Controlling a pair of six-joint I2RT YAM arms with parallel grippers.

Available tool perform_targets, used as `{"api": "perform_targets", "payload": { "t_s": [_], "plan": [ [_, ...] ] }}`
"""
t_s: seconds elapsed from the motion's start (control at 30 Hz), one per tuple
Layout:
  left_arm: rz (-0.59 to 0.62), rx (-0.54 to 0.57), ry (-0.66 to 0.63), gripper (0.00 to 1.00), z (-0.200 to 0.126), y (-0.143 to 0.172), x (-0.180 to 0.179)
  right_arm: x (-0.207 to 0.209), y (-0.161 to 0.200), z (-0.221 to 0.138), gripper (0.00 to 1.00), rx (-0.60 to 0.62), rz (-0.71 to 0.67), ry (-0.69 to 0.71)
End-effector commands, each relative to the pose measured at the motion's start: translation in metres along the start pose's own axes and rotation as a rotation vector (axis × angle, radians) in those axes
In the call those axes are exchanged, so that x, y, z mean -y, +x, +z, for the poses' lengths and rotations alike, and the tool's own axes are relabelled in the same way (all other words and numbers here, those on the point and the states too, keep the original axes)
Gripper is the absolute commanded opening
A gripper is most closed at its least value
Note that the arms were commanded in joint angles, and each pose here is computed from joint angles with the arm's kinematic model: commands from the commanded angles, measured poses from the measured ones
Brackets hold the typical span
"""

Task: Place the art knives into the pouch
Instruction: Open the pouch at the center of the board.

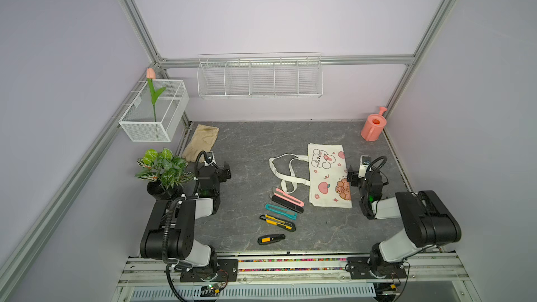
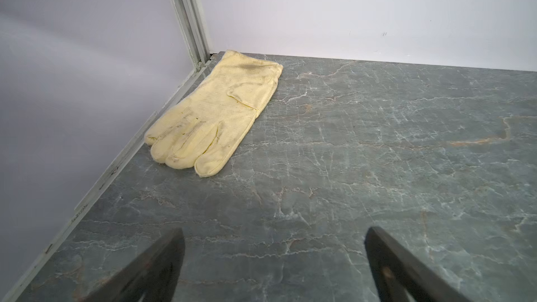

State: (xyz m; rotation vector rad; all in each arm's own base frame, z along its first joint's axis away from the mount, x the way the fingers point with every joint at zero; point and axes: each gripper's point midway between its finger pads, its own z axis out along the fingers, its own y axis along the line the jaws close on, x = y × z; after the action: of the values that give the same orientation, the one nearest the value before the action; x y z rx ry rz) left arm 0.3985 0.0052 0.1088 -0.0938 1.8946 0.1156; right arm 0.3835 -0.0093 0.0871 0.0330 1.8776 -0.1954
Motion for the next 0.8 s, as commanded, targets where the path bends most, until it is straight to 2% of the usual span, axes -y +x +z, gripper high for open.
{"api": "perform_targets", "payload": {
  "t_s": [0.0,0.4,0.5,0.77],
  "plan": [
    [-0.016,0.011,-0.009,0.99,0.005,-0.006,-0.002,0.000,-0.012,-0.001,0.88,0.034,0.001,-0.008],
    [-0.016,0.011,-0.009,0.99,0.005,-0.006,-0.002,0.001,-0.011,0.001,0.88,0.023,0.008,-0.003],
    [-0.017,0.011,-0.009,0.99,0.005,-0.006,-0.002,0.016,-0.012,0.000,0.89,0.028,0.039,0.079],
    [-0.017,0.010,-0.009,0.99,0.005,-0.006,-0.002,0.015,-0.014,-0.001,0.88,0.024,0.035,0.079]
  ]
}}
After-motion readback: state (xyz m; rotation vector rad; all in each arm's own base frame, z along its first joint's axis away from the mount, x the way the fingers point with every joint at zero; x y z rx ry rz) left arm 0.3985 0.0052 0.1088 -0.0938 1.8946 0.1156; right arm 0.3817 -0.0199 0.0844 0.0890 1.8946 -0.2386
